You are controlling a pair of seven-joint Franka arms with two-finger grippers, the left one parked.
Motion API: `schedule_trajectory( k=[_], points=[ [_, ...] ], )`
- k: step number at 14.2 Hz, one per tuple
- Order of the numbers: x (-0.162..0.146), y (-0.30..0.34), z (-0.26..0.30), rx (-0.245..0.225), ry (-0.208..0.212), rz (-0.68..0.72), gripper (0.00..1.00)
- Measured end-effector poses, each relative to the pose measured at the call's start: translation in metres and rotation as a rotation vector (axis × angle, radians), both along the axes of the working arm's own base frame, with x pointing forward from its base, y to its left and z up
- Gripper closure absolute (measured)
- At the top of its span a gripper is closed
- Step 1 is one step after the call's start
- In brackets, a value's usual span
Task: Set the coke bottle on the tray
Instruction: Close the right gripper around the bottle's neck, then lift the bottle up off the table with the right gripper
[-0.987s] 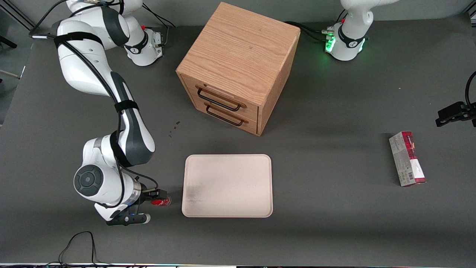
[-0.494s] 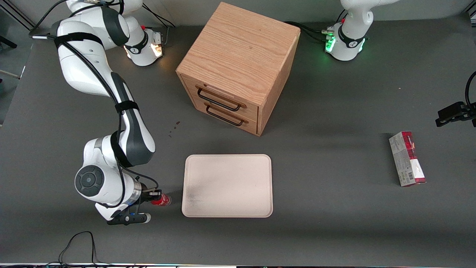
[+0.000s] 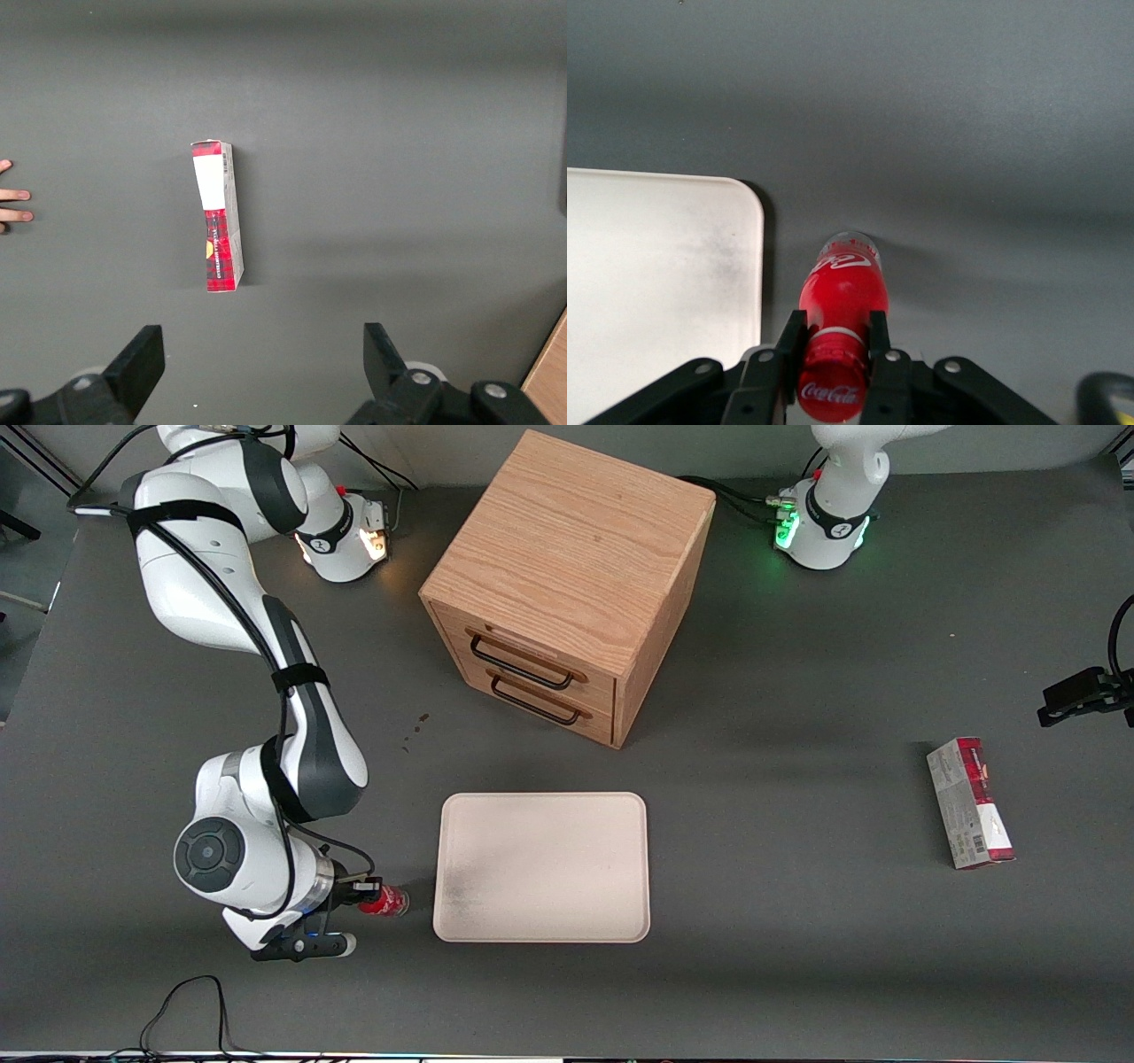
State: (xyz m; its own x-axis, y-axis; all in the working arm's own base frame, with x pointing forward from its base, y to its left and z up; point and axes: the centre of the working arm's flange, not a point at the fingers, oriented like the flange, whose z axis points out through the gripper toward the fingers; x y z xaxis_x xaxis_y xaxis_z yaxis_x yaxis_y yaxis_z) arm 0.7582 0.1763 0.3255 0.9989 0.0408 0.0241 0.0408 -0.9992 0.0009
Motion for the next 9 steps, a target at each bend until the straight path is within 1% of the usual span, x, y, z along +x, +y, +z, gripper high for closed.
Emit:
schedule_trajectory(
  k=[2, 4, 6, 9],
  points=[
    [-0.006, -0.003, 0.018, -0.012, 0.043, -0.002, 0.68],
    [-0.012, -0.007, 0.053, -0.022, 0.072, -0.006, 0.68],
    [-0.022, -0.009, 0.096, -0.023, 0.075, -0.007, 0.68],
    [-0.045, -0.015, 0.170, -0.019, 0.069, -0.007, 0.68]
  ],
)
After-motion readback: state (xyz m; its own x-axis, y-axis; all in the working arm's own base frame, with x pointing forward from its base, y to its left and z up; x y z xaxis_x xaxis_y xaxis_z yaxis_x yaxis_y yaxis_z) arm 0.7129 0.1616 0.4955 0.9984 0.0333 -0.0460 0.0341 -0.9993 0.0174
